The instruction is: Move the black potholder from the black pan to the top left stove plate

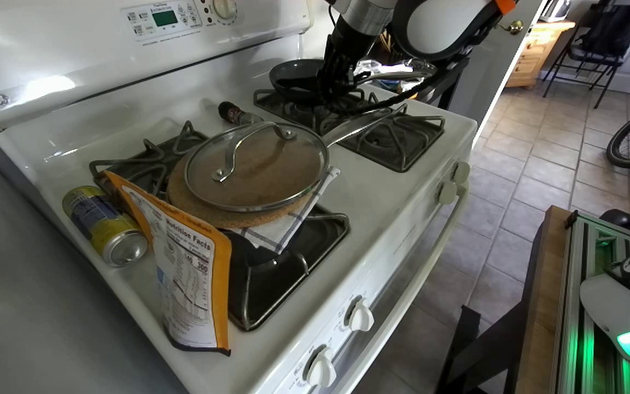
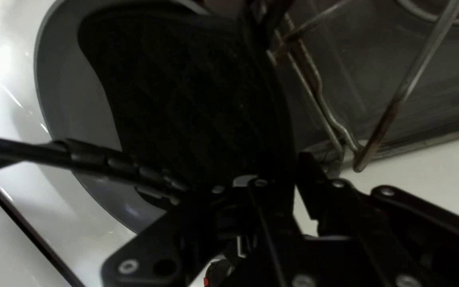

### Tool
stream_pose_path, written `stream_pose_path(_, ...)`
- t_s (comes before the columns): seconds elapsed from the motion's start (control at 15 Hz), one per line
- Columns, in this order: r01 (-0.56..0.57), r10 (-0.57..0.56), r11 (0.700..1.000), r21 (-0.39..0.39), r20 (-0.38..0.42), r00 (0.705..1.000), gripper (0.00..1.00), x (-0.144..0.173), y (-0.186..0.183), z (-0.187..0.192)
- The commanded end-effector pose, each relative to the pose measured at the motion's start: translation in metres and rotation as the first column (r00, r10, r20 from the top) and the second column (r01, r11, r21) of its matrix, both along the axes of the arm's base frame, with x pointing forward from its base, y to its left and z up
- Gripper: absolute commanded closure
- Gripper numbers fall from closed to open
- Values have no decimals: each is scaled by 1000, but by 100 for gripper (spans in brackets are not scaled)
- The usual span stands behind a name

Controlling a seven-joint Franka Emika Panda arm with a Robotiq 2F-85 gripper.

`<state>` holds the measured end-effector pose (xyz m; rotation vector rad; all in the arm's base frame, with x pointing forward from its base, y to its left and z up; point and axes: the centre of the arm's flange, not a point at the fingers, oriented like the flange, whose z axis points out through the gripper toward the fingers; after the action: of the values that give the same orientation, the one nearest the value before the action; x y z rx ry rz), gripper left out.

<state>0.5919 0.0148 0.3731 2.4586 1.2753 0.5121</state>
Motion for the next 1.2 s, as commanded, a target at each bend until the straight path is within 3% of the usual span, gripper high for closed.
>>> stream_pose_path(0.0, 3, -3, 1000, -1, 29, 1000, 100, -1, 5, 7)
stream_pose_path(0.53, -7, 6, 999, 47, 26, 1000, 98, -5, 13, 25)
stream_pose_path(0.93, -30, 38, 997, 77, -106, 994, 98, -6, 23, 12)
stream_pose_path(1.13, -29, 40, 996, 90, -127, 991, 98, -6, 23, 14)
